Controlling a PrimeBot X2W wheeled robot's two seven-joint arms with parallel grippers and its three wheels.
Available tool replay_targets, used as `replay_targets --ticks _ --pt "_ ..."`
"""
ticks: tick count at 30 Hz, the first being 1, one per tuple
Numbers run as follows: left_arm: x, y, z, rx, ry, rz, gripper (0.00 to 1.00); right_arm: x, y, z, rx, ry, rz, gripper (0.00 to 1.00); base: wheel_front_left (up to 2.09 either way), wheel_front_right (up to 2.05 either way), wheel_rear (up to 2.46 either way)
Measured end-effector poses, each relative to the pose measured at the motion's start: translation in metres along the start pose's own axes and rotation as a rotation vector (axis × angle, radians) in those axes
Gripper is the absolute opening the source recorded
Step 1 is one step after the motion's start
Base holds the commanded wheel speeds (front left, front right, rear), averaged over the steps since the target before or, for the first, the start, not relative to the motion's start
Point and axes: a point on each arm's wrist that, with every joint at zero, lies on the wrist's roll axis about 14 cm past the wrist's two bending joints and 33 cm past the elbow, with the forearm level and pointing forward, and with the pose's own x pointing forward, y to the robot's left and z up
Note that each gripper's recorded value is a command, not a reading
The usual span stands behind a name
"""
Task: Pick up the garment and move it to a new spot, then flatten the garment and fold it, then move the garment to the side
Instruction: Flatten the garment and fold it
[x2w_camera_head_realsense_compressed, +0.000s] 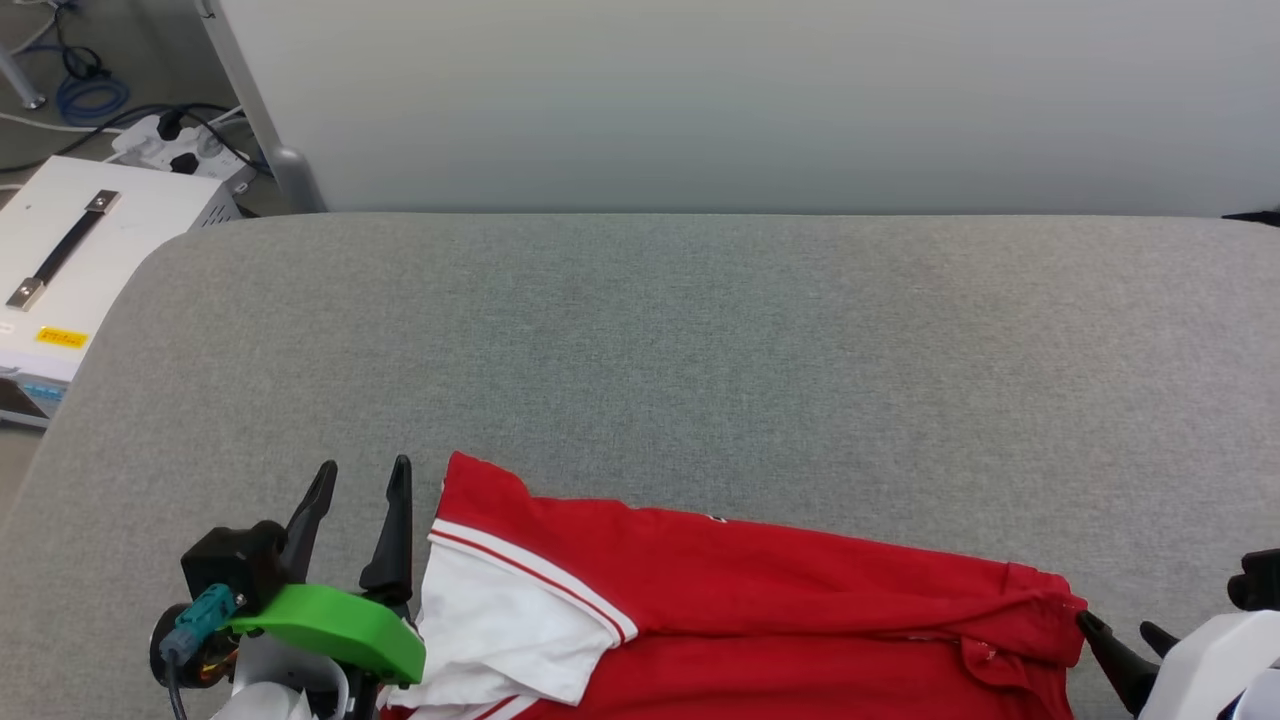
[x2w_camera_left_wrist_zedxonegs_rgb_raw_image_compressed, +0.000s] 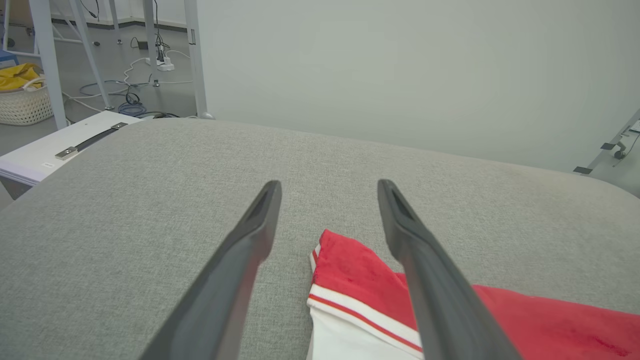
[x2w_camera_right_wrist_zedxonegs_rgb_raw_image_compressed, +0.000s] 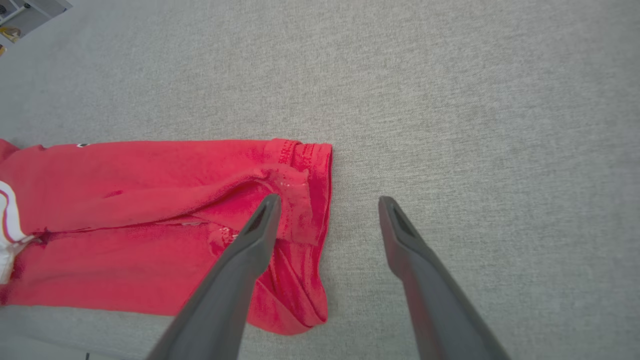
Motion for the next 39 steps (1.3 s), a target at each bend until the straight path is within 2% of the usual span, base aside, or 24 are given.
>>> replay_targets --ticks 6,19,20,21,22,23,34,39 --pt "0.002 -0.01 0.012 0.009 -0.057 -0.007 1.0 0.017 0.013 -0.021 -0.015 0.106 0.036 1.0 0.0 0.0 0.0" --pt "0.001 -0.004 -0.001 0.006 -0.036 0.046 1.0 0.048 0.028 -0.062 -0.03 0.298 0.092 1.0 0.0 0.0 0.0" --pt "0.001 -0.004 -0.002 0.005 -0.035 0.047 1.0 0.049 0.028 -0.063 -0.031 0.304 0.094 0.92 0.0 0.0 0.0" --pt "0.001 -0.004 -0.002 0.002 -0.034 0.05 1.0 0.05 0.029 -0.063 -0.033 0.308 0.097 0.42 0.0 0.0 0.0" --pt "0.001 -0.004 -0.004 0.0 -0.03 0.051 1.0 0.051 0.03 -0.063 -0.032 0.309 0.102 0.17 0.0 0.0 0.0" --pt "0.001 -0.005 -0.006 -0.001 -0.026 0.05 1.0 0.051 0.031 -0.062 -0.034 0.311 0.106 0.0 0.0 0.0 0.0" --pt "-0.008 -0.003 -0.004 0.02 -0.028 0.055 1.0 0.042 0.039 -0.042 -0.067 0.242 0.134 0.0 0.0 0.0 0.0" --pt "-0.012 -0.007 -0.004 0.027 -0.028 0.047 1.0 0.03 0.018 -0.029 -0.066 0.215 0.078 0.0 0.0 0.0 0.0"
